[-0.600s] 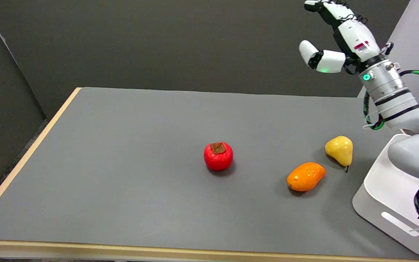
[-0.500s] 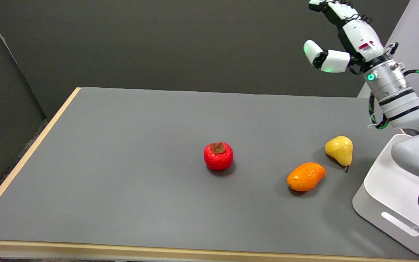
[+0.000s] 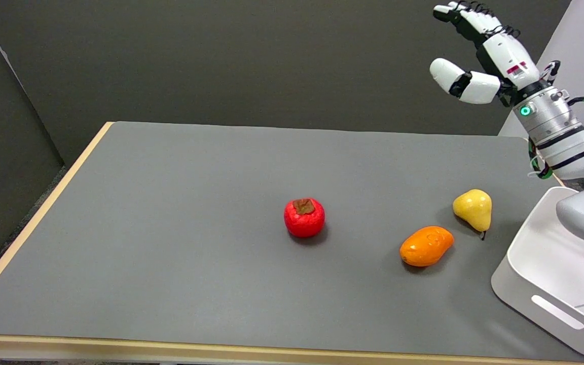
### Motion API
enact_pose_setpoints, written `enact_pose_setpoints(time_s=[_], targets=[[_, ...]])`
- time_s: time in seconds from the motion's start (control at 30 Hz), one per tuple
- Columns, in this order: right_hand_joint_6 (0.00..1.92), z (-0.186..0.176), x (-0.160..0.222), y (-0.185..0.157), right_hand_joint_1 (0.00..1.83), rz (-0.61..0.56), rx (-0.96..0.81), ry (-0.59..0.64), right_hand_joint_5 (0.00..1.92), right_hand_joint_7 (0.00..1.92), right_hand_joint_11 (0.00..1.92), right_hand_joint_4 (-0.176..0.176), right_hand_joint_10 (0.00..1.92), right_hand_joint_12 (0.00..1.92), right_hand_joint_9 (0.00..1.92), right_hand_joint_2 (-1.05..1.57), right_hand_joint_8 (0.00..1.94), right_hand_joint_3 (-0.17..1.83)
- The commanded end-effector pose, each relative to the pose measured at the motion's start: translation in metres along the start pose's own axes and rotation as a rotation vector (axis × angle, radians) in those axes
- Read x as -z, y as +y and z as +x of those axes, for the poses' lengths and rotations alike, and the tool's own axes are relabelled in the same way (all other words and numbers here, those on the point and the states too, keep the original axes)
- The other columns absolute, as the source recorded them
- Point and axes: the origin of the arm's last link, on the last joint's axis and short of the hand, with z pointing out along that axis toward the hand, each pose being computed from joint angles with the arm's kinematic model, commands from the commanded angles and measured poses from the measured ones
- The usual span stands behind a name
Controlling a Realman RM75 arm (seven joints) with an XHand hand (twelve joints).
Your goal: Pick up tomato.
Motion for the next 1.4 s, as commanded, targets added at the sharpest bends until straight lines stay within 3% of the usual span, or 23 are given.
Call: enact_pose_setpoints(time_s=[0.03,0.13,0.73,1.03,1.4], targets=[[0.47,-0.034,-0.009,-0.032,0.33,0.042,-0.127,-0.137,0.11,0.09,0.03,0.091,0.5,0.9,0.02,0.63,0.31,1.07],[0.43,-0.05,-0.011,-0.049,0.16,0.044,-0.172,-0.179,0.13,0.14,0.01,0.098,0.5,1.0,0.06,0.6,0.27,1.01],[0.41,-0.094,-0.022,-0.157,0.19,0.066,-0.274,-0.373,0.19,0.19,0.0,0.098,0.48,1.07,0.1,0.64,0.27,0.91],[0.41,-0.134,-0.005,-0.186,0.18,0.079,-0.361,-0.48,0.18,0.19,0.0,0.098,0.49,1.08,0.1,0.62,0.27,0.92],[0.43,-0.148,0.0,-0.183,0.19,0.07,-0.19,-0.538,0.15,0.14,0.0,0.088,0.52,1.02,0.07,0.58,0.27,0.98]])
